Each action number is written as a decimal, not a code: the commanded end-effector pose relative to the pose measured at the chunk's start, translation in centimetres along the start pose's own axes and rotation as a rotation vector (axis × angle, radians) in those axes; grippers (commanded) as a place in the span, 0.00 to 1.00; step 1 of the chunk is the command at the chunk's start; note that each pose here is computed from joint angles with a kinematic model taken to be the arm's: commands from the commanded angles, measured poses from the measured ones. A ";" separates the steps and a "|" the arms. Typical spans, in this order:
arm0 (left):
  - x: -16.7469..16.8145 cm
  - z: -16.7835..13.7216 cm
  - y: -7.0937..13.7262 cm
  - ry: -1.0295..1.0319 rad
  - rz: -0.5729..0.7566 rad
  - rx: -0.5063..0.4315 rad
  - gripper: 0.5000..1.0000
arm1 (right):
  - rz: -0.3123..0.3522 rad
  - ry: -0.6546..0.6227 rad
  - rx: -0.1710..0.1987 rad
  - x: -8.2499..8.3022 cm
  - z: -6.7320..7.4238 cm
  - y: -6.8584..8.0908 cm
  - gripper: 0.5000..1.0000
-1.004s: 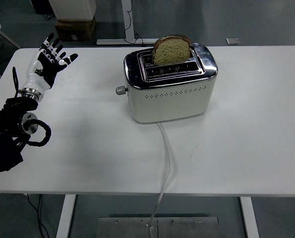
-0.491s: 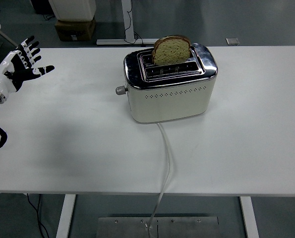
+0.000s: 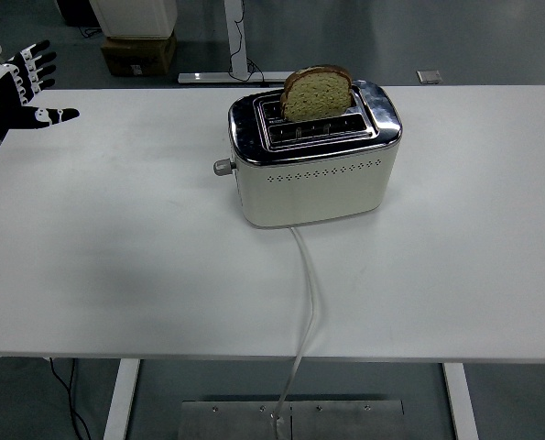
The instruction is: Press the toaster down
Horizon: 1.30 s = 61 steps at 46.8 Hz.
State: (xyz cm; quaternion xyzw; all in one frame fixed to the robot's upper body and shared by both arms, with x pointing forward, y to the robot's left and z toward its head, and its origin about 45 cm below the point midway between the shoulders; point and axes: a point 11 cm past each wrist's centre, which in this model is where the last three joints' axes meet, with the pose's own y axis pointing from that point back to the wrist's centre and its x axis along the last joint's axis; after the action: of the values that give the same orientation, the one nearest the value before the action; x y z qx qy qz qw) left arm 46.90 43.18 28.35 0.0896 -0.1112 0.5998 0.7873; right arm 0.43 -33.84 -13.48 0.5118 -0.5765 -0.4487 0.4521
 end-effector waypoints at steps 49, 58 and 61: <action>-4.9 3.0 2.1 -0.415 -0.363 0.001 1.00 | -0.001 -0.001 0.000 0.0 0.0 0.0 1.00; -4.8 1.3 3.0 -0.450 -0.362 0.041 1.00 | -0.001 -0.001 0.000 0.0 0.0 0.0 1.00; -5.2 0.9 2.9 -0.475 -0.359 0.039 1.00 | 0.001 -0.001 0.000 0.0 0.0 0.0 1.00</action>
State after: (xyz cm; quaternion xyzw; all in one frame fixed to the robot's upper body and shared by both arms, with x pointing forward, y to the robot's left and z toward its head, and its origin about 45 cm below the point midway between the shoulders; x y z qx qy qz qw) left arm 42.72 39.15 28.21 0.2559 -0.2553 0.4165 0.8342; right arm 0.42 -33.84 -13.48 0.5117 -0.5765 -0.4491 0.4519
